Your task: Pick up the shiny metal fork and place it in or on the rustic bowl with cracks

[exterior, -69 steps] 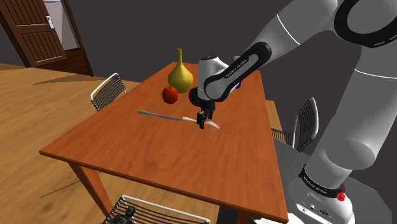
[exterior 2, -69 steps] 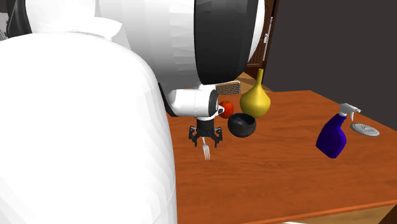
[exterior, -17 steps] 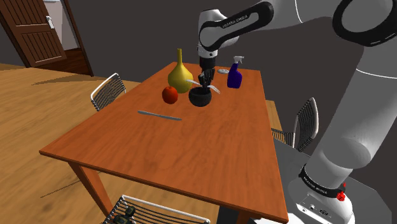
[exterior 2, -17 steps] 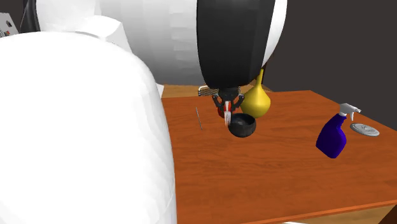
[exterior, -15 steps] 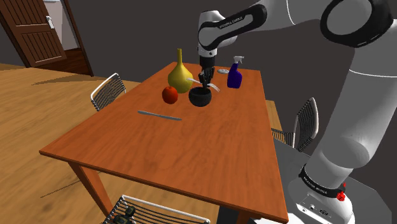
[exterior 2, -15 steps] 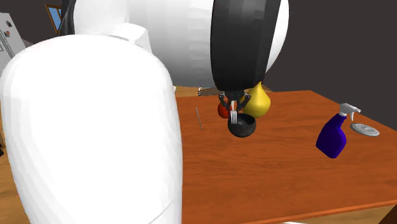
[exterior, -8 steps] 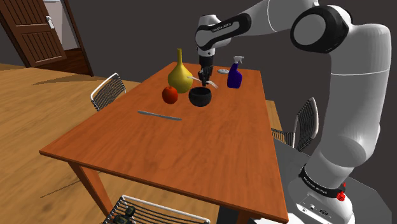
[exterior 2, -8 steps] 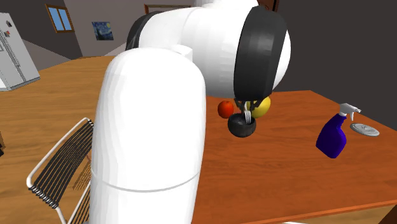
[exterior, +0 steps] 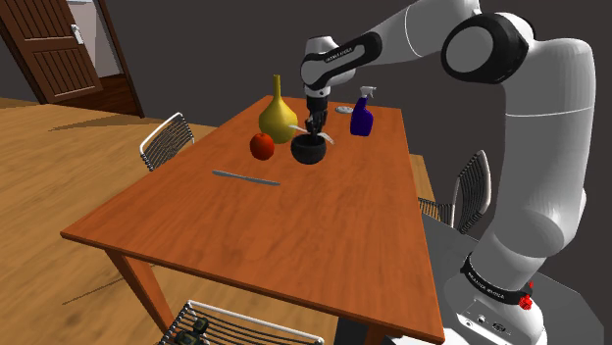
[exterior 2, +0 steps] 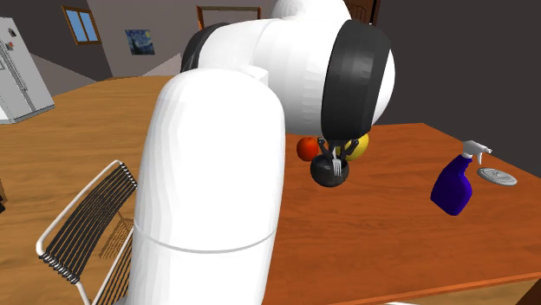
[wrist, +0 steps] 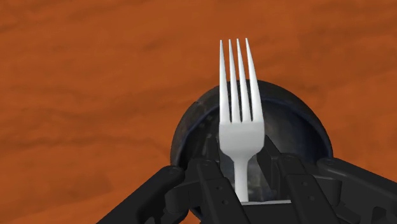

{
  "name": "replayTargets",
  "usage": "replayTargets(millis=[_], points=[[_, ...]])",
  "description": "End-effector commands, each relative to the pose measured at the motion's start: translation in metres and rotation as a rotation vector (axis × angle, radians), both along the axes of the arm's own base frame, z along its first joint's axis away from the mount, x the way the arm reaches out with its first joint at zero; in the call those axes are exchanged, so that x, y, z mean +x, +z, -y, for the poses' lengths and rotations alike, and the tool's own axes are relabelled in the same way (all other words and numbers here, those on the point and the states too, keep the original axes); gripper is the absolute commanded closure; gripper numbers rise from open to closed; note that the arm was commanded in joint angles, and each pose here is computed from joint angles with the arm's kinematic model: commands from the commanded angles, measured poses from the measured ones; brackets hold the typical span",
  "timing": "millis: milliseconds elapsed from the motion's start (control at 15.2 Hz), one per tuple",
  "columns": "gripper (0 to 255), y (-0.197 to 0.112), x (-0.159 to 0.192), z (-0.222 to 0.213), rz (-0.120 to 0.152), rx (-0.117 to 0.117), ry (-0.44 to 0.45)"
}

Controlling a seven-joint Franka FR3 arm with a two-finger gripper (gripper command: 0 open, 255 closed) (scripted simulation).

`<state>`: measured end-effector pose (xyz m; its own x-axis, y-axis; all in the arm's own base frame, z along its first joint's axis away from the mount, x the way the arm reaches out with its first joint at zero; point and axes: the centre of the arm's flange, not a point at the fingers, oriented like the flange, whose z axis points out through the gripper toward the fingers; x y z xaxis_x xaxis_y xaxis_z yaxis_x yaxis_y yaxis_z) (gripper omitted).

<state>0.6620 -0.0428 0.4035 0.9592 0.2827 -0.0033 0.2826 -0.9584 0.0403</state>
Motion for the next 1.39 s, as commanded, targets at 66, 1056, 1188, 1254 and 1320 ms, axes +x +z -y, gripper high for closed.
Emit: replayTargets(millis=[66,1056,1188,1254,1320], points=[[255,-0.002,0.000,0.000,0.001,0.000,0.000],[0,0.048,-0.001,-0.002,0.001,0.000,0.000],[0,0.048,-0.001,-0.002,0.001,0.000,0.000],[0,0.048,-0.001,-0.002,0.001,0.000,0.000],[0,0.048,-0.001,-0.002,0.001,0.000,0.000]])
